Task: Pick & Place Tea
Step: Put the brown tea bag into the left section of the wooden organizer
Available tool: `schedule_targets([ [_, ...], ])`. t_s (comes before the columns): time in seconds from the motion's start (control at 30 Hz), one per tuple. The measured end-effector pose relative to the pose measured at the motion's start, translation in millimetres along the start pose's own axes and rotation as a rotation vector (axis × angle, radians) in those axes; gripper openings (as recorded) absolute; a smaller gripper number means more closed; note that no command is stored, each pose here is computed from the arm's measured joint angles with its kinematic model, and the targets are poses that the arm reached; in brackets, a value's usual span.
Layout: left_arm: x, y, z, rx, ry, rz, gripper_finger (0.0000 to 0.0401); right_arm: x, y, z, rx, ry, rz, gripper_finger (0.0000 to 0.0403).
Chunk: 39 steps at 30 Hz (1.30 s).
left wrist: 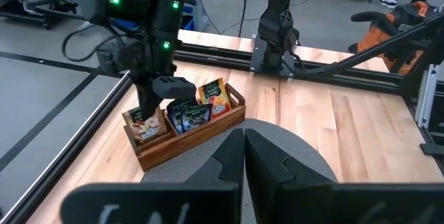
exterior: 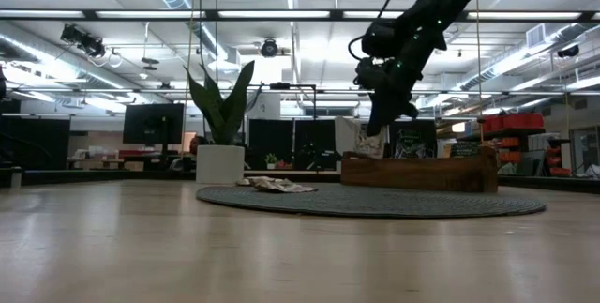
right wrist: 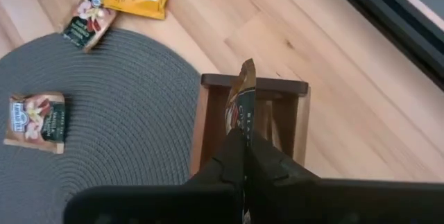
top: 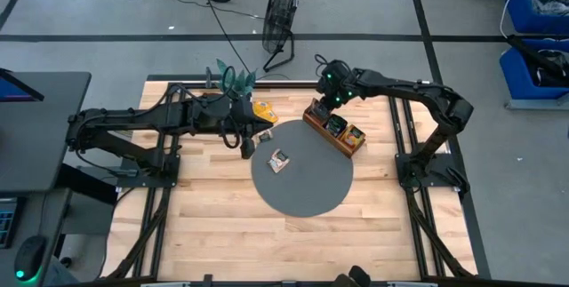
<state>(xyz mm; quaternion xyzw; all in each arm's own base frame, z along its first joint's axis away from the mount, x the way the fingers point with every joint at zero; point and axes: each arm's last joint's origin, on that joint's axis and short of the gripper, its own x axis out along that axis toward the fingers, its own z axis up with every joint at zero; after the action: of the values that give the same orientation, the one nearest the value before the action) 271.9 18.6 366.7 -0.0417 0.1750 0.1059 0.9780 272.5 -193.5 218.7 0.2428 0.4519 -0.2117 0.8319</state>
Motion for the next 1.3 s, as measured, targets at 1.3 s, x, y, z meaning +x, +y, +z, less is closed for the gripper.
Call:
schedule_targets([
  [1.3,0.3,0.5,0.1,0.000,-0.002,0.020,0.0014,3.7,-0.5,-7.5,-0.070,0.038,-0.117,0.0025],
])
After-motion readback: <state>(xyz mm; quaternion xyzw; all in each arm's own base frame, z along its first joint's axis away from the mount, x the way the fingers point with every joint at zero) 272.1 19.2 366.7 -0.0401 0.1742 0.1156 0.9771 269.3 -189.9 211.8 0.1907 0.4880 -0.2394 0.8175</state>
